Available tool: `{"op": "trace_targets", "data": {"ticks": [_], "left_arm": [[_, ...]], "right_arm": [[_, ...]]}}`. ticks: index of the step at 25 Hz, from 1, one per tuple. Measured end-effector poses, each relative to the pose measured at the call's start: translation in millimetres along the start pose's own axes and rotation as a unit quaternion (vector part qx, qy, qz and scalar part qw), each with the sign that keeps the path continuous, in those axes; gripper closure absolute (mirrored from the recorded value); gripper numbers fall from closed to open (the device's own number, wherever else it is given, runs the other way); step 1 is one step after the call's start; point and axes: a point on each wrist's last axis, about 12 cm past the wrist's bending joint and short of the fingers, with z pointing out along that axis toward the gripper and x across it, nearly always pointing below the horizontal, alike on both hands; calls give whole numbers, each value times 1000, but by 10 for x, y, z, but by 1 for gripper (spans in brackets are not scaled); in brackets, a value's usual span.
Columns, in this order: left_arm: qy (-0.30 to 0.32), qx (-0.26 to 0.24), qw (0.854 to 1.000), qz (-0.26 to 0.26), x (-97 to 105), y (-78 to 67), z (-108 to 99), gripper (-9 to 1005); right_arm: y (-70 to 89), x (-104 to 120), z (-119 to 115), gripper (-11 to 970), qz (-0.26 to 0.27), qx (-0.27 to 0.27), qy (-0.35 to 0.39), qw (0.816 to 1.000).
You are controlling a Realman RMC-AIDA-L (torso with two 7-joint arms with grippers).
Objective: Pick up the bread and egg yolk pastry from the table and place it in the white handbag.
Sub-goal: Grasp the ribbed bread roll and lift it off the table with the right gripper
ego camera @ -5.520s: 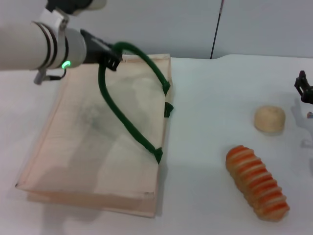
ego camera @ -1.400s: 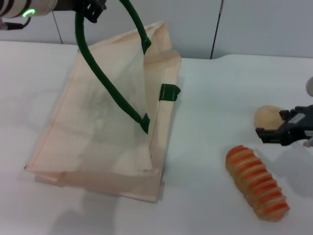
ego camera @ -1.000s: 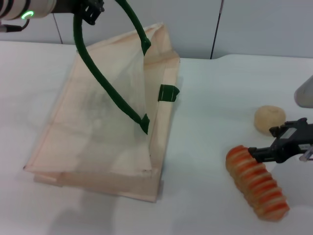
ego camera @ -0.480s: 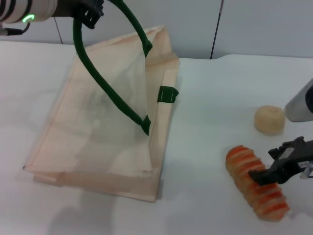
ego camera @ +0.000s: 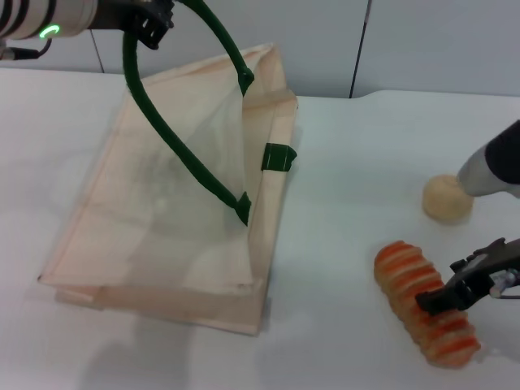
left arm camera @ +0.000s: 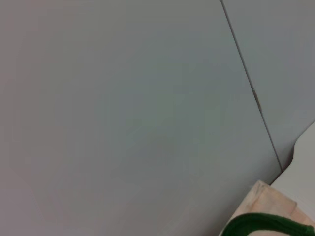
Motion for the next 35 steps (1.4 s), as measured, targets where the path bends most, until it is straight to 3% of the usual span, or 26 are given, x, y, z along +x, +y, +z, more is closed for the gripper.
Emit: {"op": "trace_targets", "data": {"ticks": [17,35], "left_arm": [[1,-1,1000,-1,11,8,0,862],[5,-4,1000,-9,52,28,23,862]], "right_arm": [[157,-173,-180,173,-10,-8,-17,1000],[140,-114,26,173,-2,-16,21,1000]]}}
